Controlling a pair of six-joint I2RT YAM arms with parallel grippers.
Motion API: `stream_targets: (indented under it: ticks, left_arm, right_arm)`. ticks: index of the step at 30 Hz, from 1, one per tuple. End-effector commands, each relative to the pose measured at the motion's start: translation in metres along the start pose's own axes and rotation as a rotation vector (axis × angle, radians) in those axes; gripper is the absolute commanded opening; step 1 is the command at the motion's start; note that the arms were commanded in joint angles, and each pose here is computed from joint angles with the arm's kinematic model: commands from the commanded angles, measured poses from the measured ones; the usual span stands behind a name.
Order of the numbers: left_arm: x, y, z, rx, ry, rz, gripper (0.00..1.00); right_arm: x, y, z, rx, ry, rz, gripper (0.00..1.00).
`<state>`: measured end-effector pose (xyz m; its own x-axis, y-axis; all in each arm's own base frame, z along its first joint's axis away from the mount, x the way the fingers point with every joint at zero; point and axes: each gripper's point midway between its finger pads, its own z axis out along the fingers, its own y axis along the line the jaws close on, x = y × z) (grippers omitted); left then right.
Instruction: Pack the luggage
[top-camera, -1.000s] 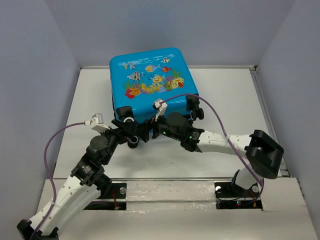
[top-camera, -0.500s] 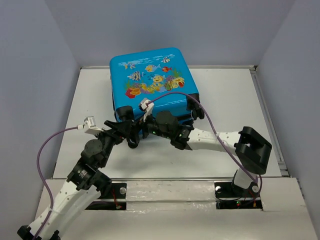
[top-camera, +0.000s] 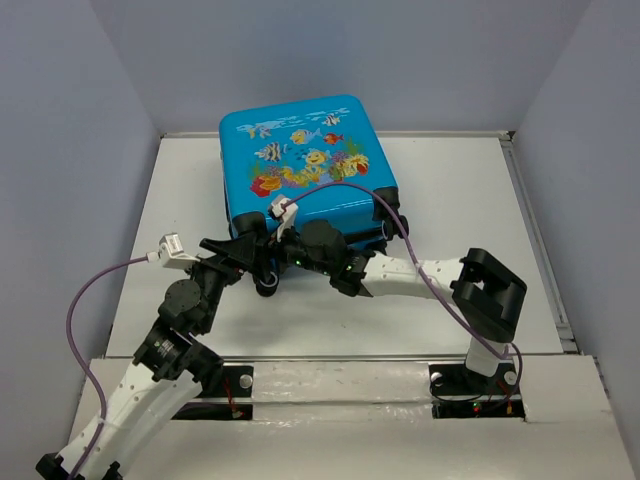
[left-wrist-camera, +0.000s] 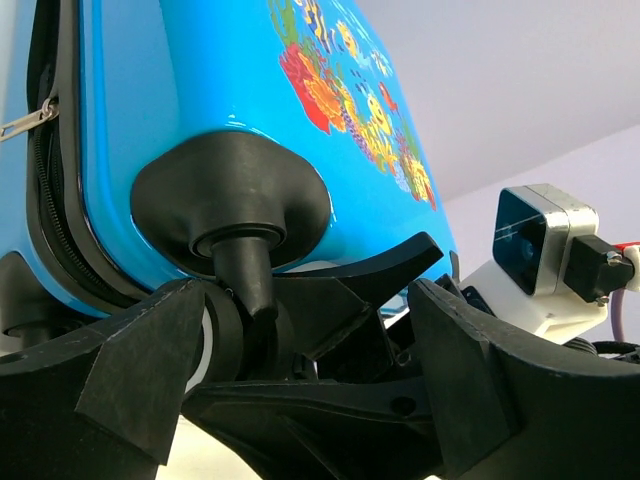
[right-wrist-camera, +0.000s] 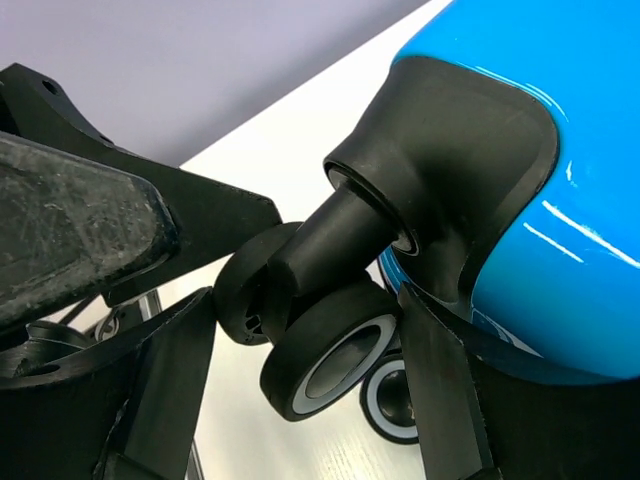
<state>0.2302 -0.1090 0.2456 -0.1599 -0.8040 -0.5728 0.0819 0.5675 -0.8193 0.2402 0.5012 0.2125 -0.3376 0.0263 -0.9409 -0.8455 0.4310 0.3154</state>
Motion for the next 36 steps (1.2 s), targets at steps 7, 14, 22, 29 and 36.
stream_targets:
  ticks: [7,14,22,29,36]
  left_arm:
    - [0.013,-0.01,-0.008,0.058,0.083,0.014,0.87]
    - [0.028,0.012,-0.017,0.014,0.135,0.051,0.72]
    - [0.086,0.051,-0.012,-0.008,0.3,0.088,0.4]
    - [0.072,0.036,-0.003,0.037,0.225,0.082,0.44]
    - [0.067,0.037,-0.001,0.012,0.212,0.1,0.45]
  right_arm:
    - [-0.028,0.0,-0.022,0.056,-0.138,0.016,0.09]
    - [-0.029,-0.062,-0.075,0.232,-0.091,0.008,0.07]
    - [-0.044,-0.064,-0.096,0.197,-0.067,-0.016,0.07]
    - [-0.024,-0.019,-0.095,-0.061,0.002,0.037,0.67]
    - [-0.025,0.003,-0.082,-0.14,0.02,0.092,0.9]
